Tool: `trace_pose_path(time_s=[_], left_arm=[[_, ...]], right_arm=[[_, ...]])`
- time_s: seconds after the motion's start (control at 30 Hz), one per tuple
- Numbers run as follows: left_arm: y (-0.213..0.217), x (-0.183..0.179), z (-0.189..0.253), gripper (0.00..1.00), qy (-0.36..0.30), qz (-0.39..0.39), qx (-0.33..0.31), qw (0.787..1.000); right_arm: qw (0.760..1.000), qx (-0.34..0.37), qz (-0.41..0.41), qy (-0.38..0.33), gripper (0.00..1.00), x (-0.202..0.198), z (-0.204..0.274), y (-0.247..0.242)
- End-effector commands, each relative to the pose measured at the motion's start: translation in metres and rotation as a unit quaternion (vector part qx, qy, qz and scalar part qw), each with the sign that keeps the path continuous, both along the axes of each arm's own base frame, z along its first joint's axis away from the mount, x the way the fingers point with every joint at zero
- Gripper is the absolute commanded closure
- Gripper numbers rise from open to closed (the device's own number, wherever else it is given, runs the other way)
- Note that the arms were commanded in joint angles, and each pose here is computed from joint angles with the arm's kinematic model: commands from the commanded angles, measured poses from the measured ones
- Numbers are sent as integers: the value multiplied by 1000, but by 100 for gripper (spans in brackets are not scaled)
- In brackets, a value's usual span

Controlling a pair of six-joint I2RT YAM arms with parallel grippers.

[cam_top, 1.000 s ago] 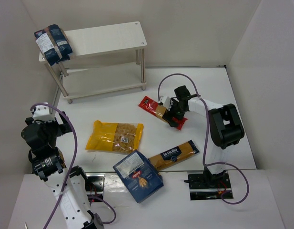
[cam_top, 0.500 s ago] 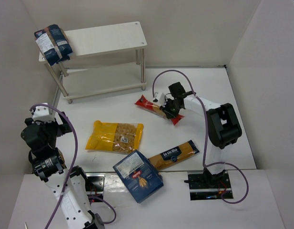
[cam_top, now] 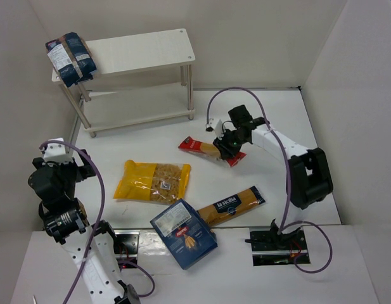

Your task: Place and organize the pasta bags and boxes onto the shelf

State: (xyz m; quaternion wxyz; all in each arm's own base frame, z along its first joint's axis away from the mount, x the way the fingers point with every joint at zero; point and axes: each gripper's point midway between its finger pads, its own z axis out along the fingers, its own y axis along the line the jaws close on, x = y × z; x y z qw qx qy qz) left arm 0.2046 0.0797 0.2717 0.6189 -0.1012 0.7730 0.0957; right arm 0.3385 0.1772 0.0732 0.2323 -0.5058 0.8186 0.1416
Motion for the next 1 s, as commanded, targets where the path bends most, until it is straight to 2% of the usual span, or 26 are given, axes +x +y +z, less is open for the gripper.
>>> trace_pose_path(time_s=[0.0,0.07,0.3,0.43,0.63,0.73,0.97], left_arm=[[-4,-2,18,1,-32,-5,14,999],[-6,-5,26,1,-47,-5,24,999],[-4,-2,18,1,-35,-5,16,999],[-5,-3,20,1,-39,-5,19,999],[-6,-4,21,1,-43,-5,21,999],[-6,-4,21,1,-43,-5,21,999],[-2,-4,20,1,-38,4,20,999]], right_arm=[[989,133,35,-54,100,-14,96,40],[986,149,40,-62,100,-23,114,47],[981,172,66,-67,100,-50,134,68],[981,171,55,-71,100,-50,125,69],[969,218,50,-108,100,-45,166,82],[963,219,37,-149,100,-35,183,82],[952,247,0,-183,100,-28,213,112]])
